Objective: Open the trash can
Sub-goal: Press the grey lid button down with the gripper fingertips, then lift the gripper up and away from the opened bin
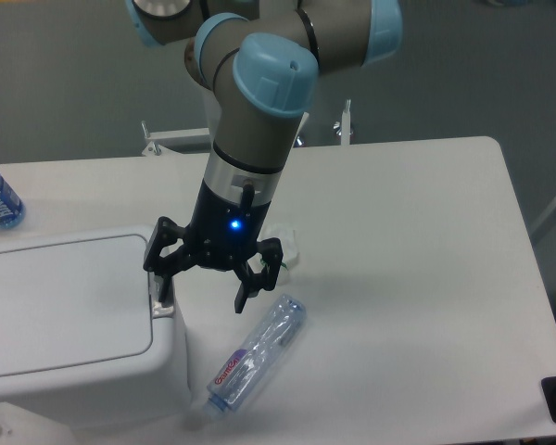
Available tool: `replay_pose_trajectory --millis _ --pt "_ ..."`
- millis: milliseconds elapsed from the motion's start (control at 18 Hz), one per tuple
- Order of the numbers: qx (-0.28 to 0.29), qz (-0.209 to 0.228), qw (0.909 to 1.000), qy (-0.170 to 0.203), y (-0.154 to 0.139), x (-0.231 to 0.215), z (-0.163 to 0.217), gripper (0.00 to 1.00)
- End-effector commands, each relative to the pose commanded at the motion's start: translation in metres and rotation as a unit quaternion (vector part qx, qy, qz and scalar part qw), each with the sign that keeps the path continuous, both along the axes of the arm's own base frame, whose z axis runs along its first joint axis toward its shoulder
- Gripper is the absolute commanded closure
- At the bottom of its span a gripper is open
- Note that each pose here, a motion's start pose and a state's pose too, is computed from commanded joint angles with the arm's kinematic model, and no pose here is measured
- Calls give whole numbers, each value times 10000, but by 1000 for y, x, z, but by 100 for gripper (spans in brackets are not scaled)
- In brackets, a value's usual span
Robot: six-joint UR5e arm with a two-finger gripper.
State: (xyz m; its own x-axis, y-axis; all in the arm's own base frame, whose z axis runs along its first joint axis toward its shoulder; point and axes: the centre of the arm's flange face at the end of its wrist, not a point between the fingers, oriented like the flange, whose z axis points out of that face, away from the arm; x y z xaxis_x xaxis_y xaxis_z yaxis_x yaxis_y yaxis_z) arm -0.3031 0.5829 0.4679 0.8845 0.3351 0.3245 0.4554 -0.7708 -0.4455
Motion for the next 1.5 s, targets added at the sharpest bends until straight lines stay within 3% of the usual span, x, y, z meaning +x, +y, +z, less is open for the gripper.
replay_pose_trajectory --millis 722,944,1111,1222,1333,1500 --pt "17 0 10000 16 4 -4 -2 0" --pt "256 6 9994 235 4 -6 34 0" --pt "459 145 9968 631 -9 -38 70 0" --pt "89 172 9928 1183 -22 -54 68 0" --pt "-590 6 9809 1852 -38 -58 57 0" --pt "-1403 -322 9623 2309 -61 -58 30 0"
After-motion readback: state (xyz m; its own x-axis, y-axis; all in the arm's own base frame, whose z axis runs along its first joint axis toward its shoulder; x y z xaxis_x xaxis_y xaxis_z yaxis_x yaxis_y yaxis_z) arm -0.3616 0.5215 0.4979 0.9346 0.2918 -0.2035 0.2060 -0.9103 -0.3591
